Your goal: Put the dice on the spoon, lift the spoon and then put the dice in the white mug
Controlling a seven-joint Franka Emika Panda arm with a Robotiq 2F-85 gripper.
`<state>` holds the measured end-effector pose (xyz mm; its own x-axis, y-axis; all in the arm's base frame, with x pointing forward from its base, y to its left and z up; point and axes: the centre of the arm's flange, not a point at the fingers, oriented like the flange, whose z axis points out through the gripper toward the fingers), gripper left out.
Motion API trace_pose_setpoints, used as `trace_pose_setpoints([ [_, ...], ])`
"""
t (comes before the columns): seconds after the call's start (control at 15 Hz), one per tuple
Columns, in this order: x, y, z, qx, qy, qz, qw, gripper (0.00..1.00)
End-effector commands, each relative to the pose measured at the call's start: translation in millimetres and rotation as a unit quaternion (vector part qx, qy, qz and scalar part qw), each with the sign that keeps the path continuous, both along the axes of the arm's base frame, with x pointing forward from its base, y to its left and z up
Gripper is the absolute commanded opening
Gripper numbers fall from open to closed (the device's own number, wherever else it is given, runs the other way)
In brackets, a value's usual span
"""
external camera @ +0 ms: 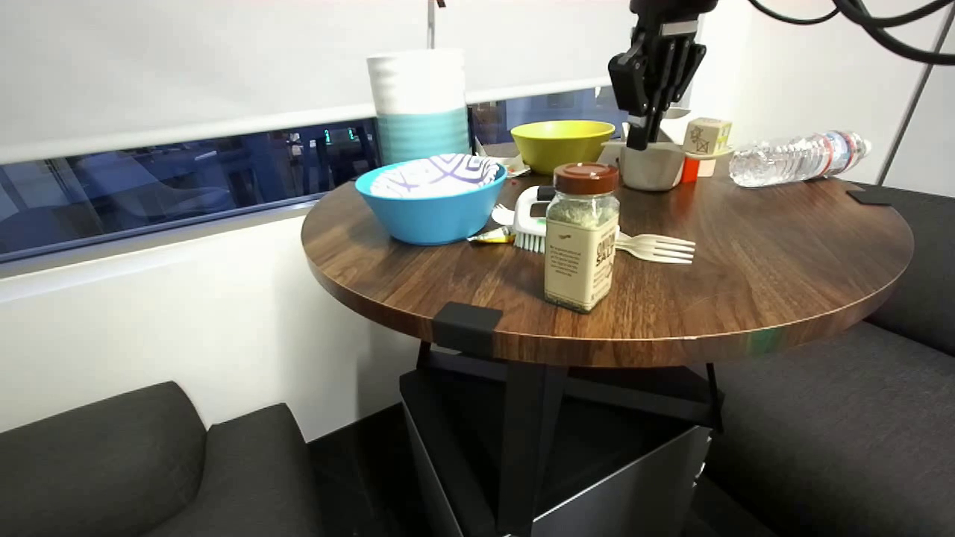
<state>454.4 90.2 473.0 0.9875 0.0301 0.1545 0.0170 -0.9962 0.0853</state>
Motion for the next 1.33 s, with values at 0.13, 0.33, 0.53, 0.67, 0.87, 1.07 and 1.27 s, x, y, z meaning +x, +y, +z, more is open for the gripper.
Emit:
trace_pose_setpoints([
  [0.13,-5.1,-16.3,27.6,-0.009,-0.032,-0.005,0.9994,0.03],
  [0.33,-7.1,-32.6,48.3,-0.011,-0.056,-0.013,0.9983,0.03],
  [0.53,-4.7,-52.1,63.3,-0.011,-0.076,-0.025,0.9967,0.03],
  [0.67,0.9,-65.1,69.8,-0.012,-0.092,-0.033,0.9952,0.03],
  [0.87,12.4,-81.7,75.5,-0.015,-0.117,-0.043,0.9921,0.03],
  [1.07,22.7,-92.6,77.8,-0.021,-0.146,-0.047,0.9879,0.03],
  [1.27,30.2,-98.2,74.5,-0.021,-0.172,-0.047,0.9839,0.03],
])
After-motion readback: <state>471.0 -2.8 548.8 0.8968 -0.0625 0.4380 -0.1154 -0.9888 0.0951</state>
